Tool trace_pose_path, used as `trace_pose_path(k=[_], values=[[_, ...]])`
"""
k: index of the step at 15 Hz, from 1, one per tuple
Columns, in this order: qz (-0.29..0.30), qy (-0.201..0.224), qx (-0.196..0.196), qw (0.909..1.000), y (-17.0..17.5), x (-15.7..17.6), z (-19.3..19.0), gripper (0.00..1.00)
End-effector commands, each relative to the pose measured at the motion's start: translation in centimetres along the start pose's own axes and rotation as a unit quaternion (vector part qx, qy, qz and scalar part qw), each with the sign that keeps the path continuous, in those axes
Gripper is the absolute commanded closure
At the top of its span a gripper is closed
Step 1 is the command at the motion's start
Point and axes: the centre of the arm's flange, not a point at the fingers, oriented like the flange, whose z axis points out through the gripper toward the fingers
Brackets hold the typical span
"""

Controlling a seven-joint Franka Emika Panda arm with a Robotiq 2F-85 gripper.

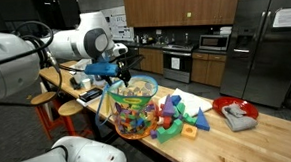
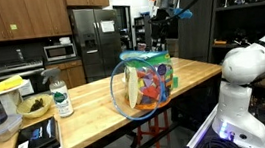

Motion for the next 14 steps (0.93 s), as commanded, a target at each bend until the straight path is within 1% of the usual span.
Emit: trace_pose_path(k=[1,3,4,5,7,8,10,12,13,14], values=[[-0.016,0.005,-0.012,0.9998,0.5,0.3,0.0,0.00],[-0.050,0.016,-0.044,0.9977,0.7,0.2,0.0,0.00],[-0.073,0.005,-0.060,0.9955,7.3,2.5,-1.5,0.00],[-0.093,0.009,-0.074,0.9929,8.6,2.6,-1.8,0.00],[-0.113,0.005,-0.080,0.9903,13.3,3.7,-2.6,0.00],[-0.121,0.008,-0.077,0.9897,16.1,3.4,-3.6,0.00],[-0.114,0.018,-0.055,0.9918,19.7,3.5,-4.3,0.00],[-0.100,0.028,-0.036,0.9940,21.0,3.1,-4.9,0.00],[-0.093,0.033,-0.028,0.9947,21.7,2.3,-5.3,0.00],[-0.089,0.037,-0.022,0.9951,21.9,2.5,-5.4,0.00]])
